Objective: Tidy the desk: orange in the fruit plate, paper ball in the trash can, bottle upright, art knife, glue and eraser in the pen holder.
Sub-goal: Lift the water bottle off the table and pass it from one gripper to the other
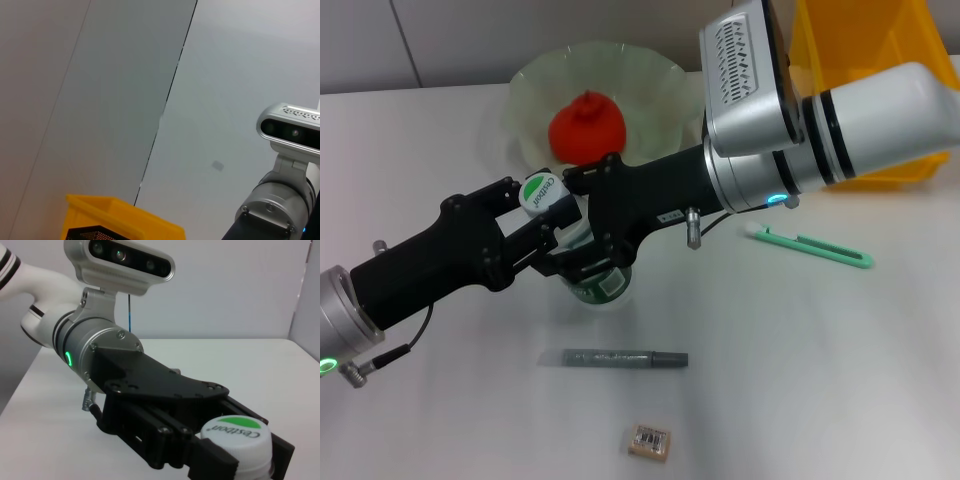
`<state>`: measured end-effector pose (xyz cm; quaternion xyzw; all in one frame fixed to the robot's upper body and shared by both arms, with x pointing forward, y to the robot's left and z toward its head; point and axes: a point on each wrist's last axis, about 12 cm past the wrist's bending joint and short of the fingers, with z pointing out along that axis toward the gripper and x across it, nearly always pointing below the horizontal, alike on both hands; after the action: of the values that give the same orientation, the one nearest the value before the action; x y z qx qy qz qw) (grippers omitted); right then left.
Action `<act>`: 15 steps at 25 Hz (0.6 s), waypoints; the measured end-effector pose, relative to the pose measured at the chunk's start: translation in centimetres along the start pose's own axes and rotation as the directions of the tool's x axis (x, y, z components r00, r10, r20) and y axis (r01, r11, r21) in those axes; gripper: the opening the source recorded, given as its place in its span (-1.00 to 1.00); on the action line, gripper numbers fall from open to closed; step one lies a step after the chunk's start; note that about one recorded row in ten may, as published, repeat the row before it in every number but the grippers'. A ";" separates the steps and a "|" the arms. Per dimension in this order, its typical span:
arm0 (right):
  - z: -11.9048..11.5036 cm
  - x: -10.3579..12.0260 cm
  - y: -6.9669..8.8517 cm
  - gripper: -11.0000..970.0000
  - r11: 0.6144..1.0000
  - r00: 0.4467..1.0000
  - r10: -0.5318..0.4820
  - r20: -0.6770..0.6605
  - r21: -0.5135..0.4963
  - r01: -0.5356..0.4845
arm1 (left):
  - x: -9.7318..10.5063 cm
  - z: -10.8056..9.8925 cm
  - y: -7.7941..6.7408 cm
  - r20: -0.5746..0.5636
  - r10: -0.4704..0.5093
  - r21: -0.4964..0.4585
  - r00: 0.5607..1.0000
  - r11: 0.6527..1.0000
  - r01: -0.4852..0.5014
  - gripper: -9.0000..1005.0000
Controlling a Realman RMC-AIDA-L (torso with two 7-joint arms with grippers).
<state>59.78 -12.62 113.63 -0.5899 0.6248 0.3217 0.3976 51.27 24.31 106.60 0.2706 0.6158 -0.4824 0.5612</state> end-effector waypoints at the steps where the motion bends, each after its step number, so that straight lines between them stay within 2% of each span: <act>1: 0.0 0.0 0.0 0.56 1.000 1.000 0.000 0.000 0.002 0.000 | 0.0 0.0 0.0 0.000 0.001 -0.001 1.000 1.000 -0.001 -0.11; 10: -0.3 0.2 0.1 0.54 0.999 0.999 -0.034 0.002 0.017 0.034 | -0.2 0.4 0.2 -0.006 0.003 0.005 1.000 1.000 -0.003 -0.10; 15: -0.5 0.4 0.4 0.54 0.998 0.997 -0.059 0.046 0.032 0.057 | -0.5 0.6 0.4 -0.008 0.001 0.011 1.000 1.000 -0.001 -0.10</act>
<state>59.30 -13.25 113.46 -0.5941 0.6027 0.3142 0.4301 51.96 23.98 107.01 0.2757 0.6152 -0.4845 0.5575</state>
